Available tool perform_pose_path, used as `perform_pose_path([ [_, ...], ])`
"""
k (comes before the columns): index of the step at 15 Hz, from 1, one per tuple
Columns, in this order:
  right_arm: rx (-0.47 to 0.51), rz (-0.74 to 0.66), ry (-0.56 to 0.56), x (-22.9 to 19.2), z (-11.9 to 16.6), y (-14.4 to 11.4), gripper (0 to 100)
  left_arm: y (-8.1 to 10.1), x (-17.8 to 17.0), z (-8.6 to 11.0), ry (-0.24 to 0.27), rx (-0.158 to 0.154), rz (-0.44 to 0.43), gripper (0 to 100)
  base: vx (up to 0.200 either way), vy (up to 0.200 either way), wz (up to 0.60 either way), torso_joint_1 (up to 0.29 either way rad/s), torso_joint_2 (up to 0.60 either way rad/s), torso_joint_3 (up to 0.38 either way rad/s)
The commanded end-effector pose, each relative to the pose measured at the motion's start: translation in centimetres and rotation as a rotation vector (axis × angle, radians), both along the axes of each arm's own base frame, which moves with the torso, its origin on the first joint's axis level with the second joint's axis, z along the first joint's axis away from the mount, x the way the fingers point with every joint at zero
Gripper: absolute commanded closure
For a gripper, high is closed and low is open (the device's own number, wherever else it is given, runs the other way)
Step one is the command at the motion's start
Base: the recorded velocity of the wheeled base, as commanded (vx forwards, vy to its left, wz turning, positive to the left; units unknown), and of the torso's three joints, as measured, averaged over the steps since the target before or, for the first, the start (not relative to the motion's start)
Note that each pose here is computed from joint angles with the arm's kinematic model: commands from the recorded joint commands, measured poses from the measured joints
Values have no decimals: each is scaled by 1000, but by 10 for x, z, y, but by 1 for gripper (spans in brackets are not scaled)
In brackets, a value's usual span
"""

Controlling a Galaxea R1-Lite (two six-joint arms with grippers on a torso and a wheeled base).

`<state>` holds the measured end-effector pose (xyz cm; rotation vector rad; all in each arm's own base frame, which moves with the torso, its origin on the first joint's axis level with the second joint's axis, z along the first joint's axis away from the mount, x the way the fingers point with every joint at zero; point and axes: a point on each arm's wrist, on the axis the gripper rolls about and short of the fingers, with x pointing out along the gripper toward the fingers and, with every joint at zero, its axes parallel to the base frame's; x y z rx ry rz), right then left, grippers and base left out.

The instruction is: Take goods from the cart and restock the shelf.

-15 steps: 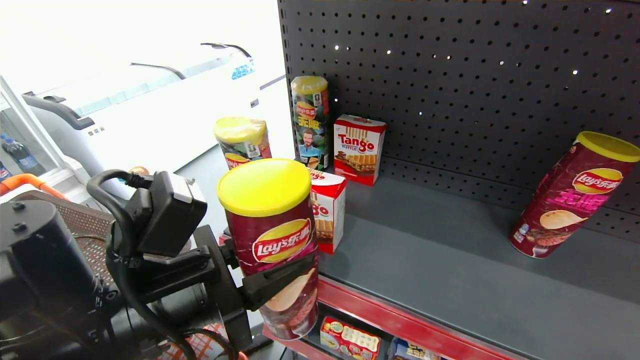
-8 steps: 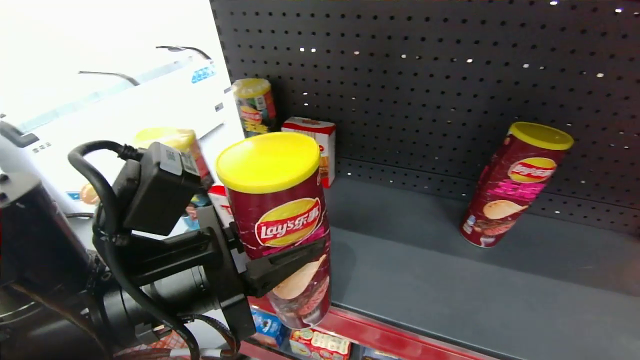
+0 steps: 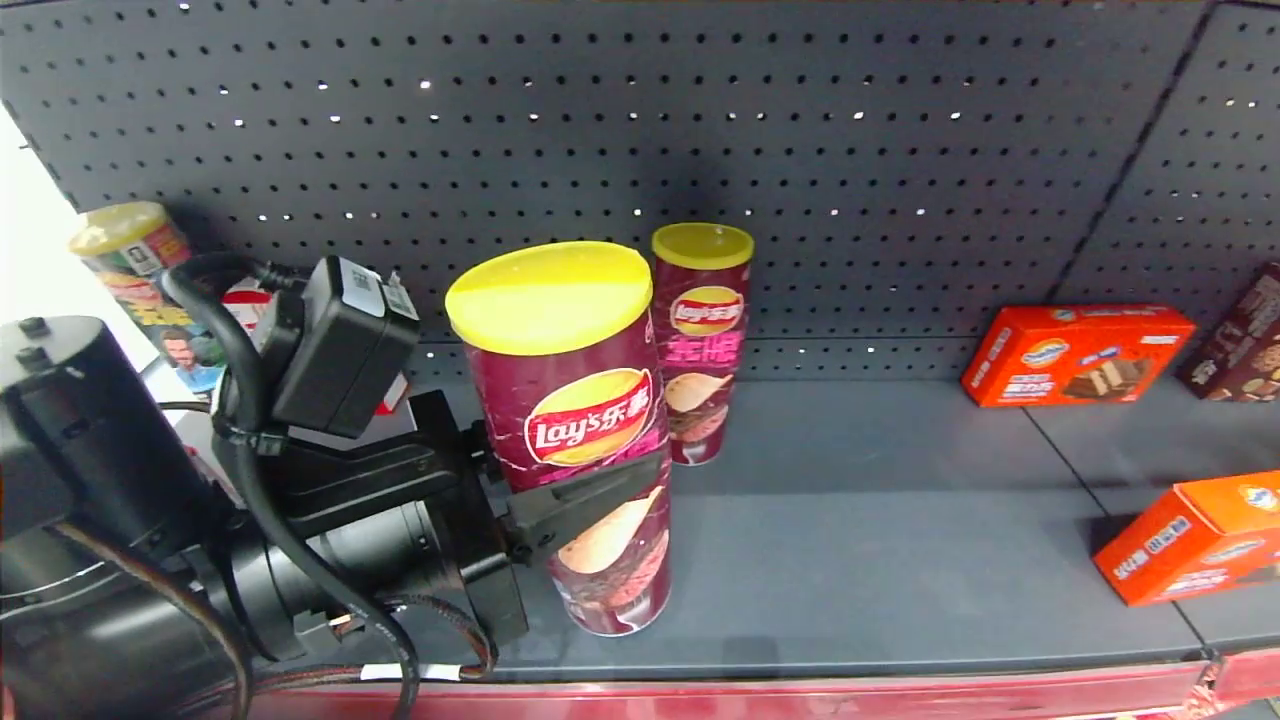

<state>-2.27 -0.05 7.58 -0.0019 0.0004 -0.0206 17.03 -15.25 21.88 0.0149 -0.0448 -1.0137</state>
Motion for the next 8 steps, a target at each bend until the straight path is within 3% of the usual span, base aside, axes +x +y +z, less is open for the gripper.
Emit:
perform_pose_path([
  [1, -1, 1, 1, 0, 0, 0, 0, 1, 1, -1, 1, 1, 5, 100, 0, 0, 0, 0, 0, 0],
  [8, -3, 2, 0, 0, 0, 0, 0, 3, 1, -3, 9, 5, 13, 100, 0, 0, 0, 0, 0, 0],
])
